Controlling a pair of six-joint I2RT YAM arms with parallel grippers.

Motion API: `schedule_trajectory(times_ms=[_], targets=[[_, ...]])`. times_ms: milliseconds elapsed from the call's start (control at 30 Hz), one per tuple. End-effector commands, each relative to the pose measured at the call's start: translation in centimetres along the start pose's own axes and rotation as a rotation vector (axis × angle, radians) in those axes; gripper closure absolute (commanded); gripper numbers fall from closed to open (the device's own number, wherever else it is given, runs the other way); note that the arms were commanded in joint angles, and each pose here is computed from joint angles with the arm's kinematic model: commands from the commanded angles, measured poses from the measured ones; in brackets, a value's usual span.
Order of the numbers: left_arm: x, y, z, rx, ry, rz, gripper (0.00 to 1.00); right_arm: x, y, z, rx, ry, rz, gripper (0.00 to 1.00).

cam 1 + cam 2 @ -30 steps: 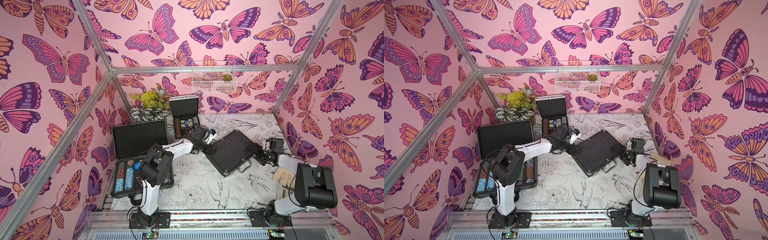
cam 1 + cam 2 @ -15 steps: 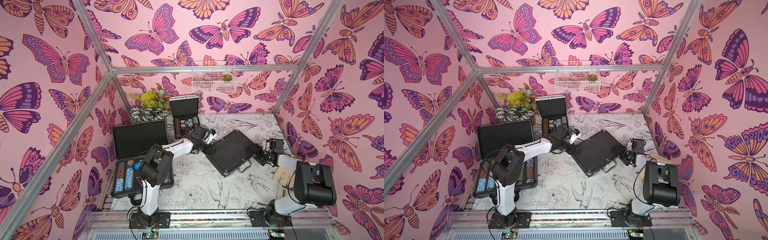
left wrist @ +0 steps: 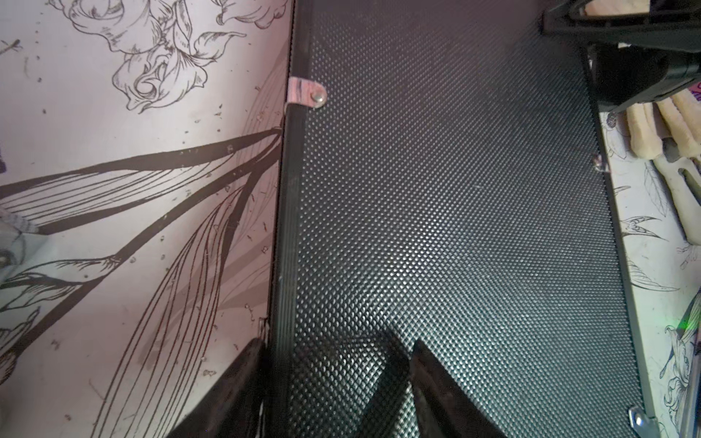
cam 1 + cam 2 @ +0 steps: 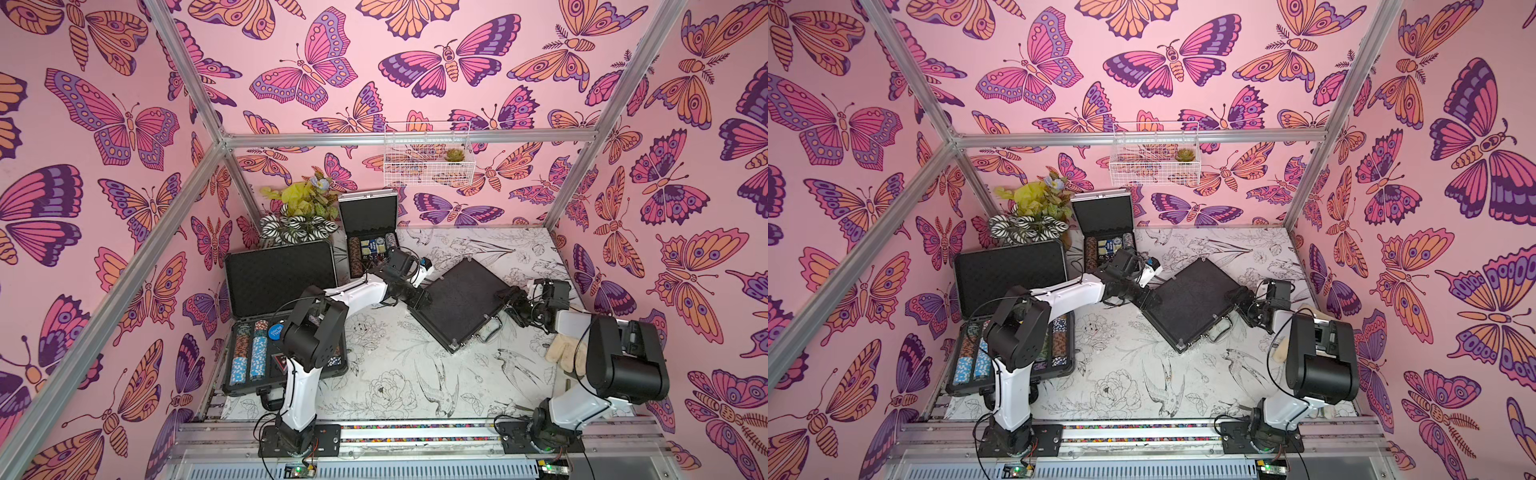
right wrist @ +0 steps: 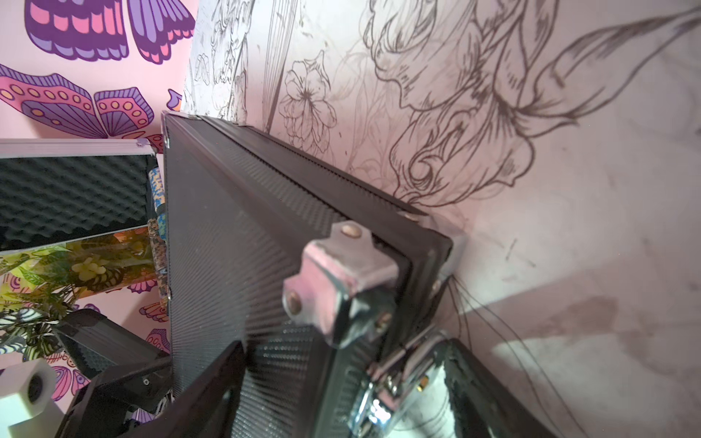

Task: Close the poker set cases
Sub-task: Fasten the fastener on the poker set case.

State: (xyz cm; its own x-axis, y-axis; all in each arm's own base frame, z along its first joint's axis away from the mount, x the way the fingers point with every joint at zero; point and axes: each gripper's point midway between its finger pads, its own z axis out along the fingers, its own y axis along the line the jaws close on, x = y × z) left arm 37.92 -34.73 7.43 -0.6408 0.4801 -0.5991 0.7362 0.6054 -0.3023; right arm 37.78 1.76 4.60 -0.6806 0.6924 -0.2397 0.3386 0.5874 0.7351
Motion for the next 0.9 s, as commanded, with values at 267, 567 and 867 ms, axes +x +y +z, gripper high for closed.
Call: schedule_trajectory(times_ms=[267,567,867], targets=[[2.1,-1.5,0.7,0.057,0.082,-0.022,0.38,0.6,0.1,-1.9,0.096,0.004,-0.042,0.16],[0.1,-1.9,-0.5,0.043,0.034,-0.026,0.37,0.5,0.6,-3.7,0.136,-0.015,-0.083,0.22],[0.2,-0.9,0.7,0.022,0.049,-0.035,0.37,0.4,0.7,-1.8,0.056,-0.004,-0.040,0.19]])
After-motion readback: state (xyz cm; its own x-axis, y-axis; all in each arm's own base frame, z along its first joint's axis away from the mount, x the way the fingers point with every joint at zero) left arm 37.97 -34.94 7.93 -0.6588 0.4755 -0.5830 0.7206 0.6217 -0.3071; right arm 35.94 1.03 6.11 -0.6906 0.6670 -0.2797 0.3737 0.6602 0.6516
